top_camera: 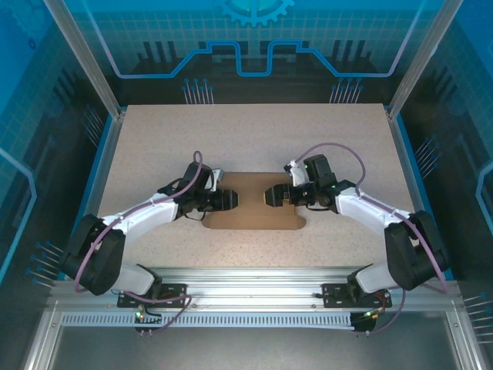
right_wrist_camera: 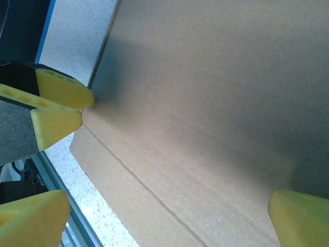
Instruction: Fold the paper box
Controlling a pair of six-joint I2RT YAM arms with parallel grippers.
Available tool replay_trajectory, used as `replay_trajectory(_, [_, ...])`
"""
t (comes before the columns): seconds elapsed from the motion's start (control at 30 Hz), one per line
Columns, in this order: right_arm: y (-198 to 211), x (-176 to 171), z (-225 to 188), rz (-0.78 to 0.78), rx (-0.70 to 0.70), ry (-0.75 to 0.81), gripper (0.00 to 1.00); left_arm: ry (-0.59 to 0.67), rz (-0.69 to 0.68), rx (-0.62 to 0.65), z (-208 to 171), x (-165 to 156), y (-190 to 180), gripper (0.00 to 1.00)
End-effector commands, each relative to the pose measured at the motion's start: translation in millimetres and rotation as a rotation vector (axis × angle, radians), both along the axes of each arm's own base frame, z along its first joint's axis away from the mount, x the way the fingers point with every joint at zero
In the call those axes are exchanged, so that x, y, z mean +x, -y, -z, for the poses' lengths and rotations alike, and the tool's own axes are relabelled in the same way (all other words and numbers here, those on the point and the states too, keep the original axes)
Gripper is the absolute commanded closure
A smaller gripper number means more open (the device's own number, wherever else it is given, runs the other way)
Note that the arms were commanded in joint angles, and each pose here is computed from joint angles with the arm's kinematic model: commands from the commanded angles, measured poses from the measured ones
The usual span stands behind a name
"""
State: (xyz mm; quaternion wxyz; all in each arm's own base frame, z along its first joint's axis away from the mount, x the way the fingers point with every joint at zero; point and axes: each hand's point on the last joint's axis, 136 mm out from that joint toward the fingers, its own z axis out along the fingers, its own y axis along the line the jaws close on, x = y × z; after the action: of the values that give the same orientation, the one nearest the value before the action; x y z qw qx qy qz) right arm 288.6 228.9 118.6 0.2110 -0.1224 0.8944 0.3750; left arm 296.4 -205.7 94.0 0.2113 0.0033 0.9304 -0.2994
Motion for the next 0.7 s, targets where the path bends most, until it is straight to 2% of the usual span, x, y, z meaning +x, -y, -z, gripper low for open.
replay_trajectory(0.0, [5.7,-4.7,-14.8,-0.003,0.004,0.041,0.00,0.052,-0.018,-0.017,-30.9,6.5,-5.0,0.39])
replay_trajectory(0.13, [25.4,-2.9,-11.0,0.072,-0.010,0.019,0.00,0.041,-0.042,0.014,-29.5,4.7,-20.2,0.38])
replay_trajectory(0.23, [42.5,-3.3,-5.2,0.128,-0.024,-0.004,0.04,0.039,-0.062,0.040,-27.6,3.4,-31.5,0.38])
replay_trajectory(0.37, [62.4,-6.7,3.8,0.184,-0.044,-0.038,0.16,0.005,-0.103,0.064,-20.4,1.9,-45.3,0.38])
replay_trajectory(0.67, [79.4,-15.8,30.9,0.220,-0.090,-0.110,0.31,-0.084,-0.098,0.059,1.4,-0.1,-47.3,0.37])
